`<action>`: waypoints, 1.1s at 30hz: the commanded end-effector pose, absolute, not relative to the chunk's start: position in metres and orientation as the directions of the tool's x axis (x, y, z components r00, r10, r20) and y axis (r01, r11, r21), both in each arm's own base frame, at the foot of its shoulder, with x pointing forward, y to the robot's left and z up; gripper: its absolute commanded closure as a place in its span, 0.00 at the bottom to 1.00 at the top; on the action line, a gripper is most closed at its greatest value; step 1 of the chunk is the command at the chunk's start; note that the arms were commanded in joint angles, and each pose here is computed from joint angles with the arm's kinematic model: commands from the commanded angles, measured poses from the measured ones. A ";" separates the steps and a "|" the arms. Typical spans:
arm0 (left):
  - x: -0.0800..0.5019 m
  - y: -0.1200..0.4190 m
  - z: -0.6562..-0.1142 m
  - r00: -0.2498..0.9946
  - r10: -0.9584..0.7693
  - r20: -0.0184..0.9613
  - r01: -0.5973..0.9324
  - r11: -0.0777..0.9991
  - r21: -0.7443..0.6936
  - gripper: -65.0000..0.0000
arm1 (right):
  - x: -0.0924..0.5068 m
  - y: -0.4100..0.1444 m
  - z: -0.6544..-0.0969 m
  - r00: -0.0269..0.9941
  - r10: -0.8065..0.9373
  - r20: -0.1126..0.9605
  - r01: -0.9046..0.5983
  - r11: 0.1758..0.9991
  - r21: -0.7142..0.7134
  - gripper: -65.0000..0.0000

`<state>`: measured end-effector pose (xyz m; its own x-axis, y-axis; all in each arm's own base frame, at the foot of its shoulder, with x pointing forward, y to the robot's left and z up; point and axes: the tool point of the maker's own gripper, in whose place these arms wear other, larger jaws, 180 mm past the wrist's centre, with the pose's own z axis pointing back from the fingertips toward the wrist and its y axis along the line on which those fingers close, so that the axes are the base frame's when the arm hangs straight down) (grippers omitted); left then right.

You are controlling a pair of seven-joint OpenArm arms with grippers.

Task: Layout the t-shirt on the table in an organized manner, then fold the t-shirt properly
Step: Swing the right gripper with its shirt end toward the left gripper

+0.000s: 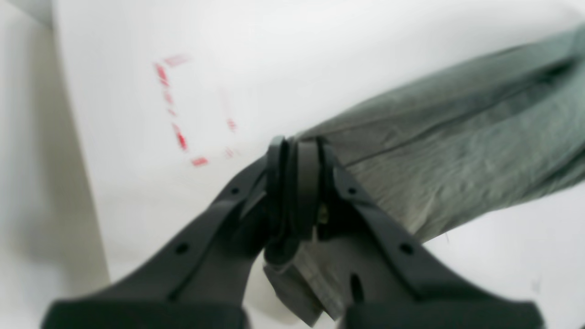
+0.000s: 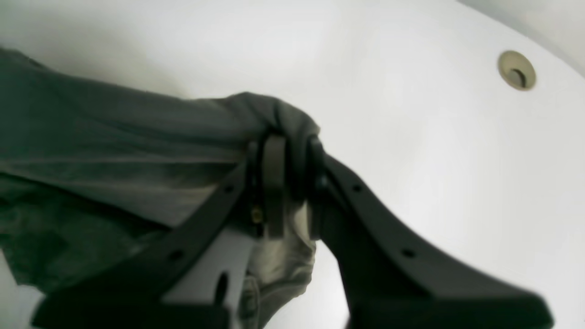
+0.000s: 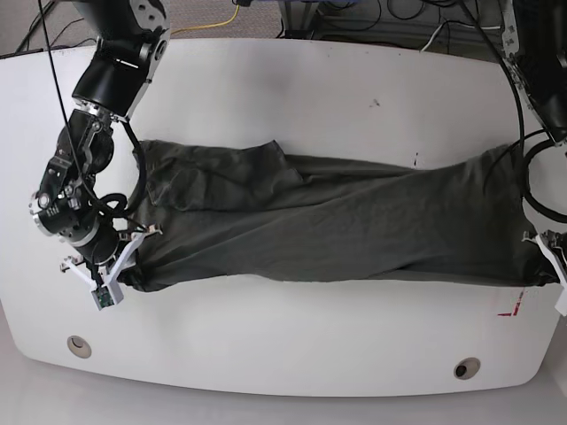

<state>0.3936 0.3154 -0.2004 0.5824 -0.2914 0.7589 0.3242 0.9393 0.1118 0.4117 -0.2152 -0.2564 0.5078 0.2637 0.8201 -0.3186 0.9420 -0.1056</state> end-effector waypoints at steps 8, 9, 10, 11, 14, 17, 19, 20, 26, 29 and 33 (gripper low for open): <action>0.429 0.309 -0.170 0.476 -0.295 0.829 0.337 0.931 0.138 0.96 | 0.459 -0.217 -0.229 0.464 0.186 0.866 -0.315 0.948 -0.035 0.90; 0.431 0.310 -0.168 0.473 -0.297 0.829 0.334 0.932 0.143 0.96 | 0.462 -0.217 -0.228 0.459 0.177 0.871 -0.315 0.949 -0.026 0.90; 0.433 0.311 -0.168 0.473 -0.298 0.829 0.330 0.933 0.147 0.96 | 0.464 -0.217 -0.228 0.455 0.169 0.874 -0.316 0.949 -0.019 0.89; 0.434 0.313 -0.166 0.472 -0.299 0.829 0.322 0.934 0.153 0.96 | 0.467 -0.216 -0.227 0.451 0.163 0.878 -0.317 0.948 -0.013 0.89; 0.437 0.319 -0.165 0.481 -0.300 0.824 0.303 0.939 0.165 0.96 | 0.472 -0.223 -0.224 0.452 0.158 0.878 -0.309 0.951 -0.012 0.89; 0.437 0.320 -0.163 0.479 -0.305 0.823 0.300 0.938 0.173 0.96 | 0.473 -0.228 -0.221 0.450 0.163 0.878 -0.303 0.953 -0.021 0.90; 0.436 0.321 -0.162 0.478 -0.304 0.824 0.297 0.939 0.174 0.96 | 0.473 -0.230 -0.218 0.446 0.166 0.879 -0.301 0.953 -0.027 0.90; 0.436 0.322 -0.160 0.474 -0.306 0.826 0.294 0.939 0.179 0.96 | 0.473 -0.230 -0.217 0.443 0.166 0.881 -0.302 0.953 -0.027 0.90; 0.431 0.324 -0.135 0.420 -0.353 0.836 0.280 0.927 0.250 0.96 | 0.472 -0.244 -0.178 0.360 0.219 0.907 -0.277 0.953 -0.120 0.90; 0.426 0.329 -0.121 0.393 -0.351 0.850 0.261 0.929 0.263 0.96 | 0.474 -0.245 -0.155 0.316 0.240 0.918 -0.268 0.951 -0.157 0.90; 0.419 0.335 -0.117 0.409 -0.330 0.851 0.250 0.937 0.243 0.96 | 0.475 -0.249 -0.143 0.326 0.259 0.909 -0.256 0.950 -0.178 0.89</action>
<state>0.4193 0.3305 -0.1369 0.4419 -0.3228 0.8370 0.2640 0.9385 0.2225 0.4707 -0.2465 -0.1687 0.3823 0.2542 0.8884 -0.2657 0.9510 -0.1578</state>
